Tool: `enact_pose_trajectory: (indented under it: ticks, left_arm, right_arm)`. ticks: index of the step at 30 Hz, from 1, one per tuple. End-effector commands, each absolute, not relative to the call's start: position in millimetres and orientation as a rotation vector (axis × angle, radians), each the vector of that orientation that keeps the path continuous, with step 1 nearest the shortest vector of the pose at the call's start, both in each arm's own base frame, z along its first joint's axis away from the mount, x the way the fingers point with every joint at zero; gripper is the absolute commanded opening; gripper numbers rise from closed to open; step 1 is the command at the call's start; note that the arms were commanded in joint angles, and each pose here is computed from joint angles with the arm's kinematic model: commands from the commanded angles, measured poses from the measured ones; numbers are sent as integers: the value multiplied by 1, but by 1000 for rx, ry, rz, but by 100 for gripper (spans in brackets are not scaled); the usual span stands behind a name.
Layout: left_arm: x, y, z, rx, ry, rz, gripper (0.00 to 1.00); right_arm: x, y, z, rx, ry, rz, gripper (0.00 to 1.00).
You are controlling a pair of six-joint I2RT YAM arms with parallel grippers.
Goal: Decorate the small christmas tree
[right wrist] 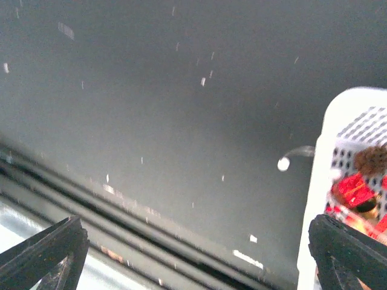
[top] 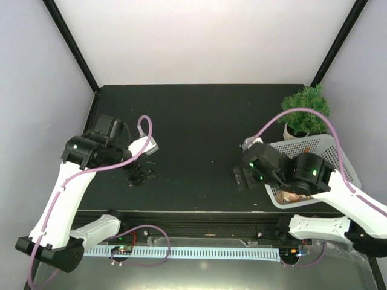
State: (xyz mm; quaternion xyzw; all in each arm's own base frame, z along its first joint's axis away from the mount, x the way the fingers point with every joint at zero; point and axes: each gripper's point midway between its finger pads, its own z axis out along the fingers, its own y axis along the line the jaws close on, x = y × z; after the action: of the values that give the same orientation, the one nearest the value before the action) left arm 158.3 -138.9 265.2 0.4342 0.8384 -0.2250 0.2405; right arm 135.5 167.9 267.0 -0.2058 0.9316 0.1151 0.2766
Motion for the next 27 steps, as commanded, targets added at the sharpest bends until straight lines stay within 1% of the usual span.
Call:
enact_pose_trajectory:
  ticks: [1,6,9,13,18,23,27]
  left_arm:
    - [179,-141,287,1091,2292,-618,99]
    - [209,-140,298,1006,2284,-588,99]
    - [226,-139,301,972,2301,-563,99]
    - [240,-140,307,947,2298,-548,99]
    - [248,-142,305,949,2300,-545,99]
    - [253,-141,289,964,2343,-549,99]
    - [262,-146,281,933,2369,-591,99]
  right_arm:
    - [180,155,335,-322,2338,244,100]
    - [240,114,400,-63,2237,168,100]
    - [276,84,417,93,2207,51,100]
    - [312,50,418,352,2199,-13,100]
    - [345,-2,412,656,2151,10,100]
    - [374,-38,408,829,2046,50,100]
    - [392,-57,398,888,2023,49,100]
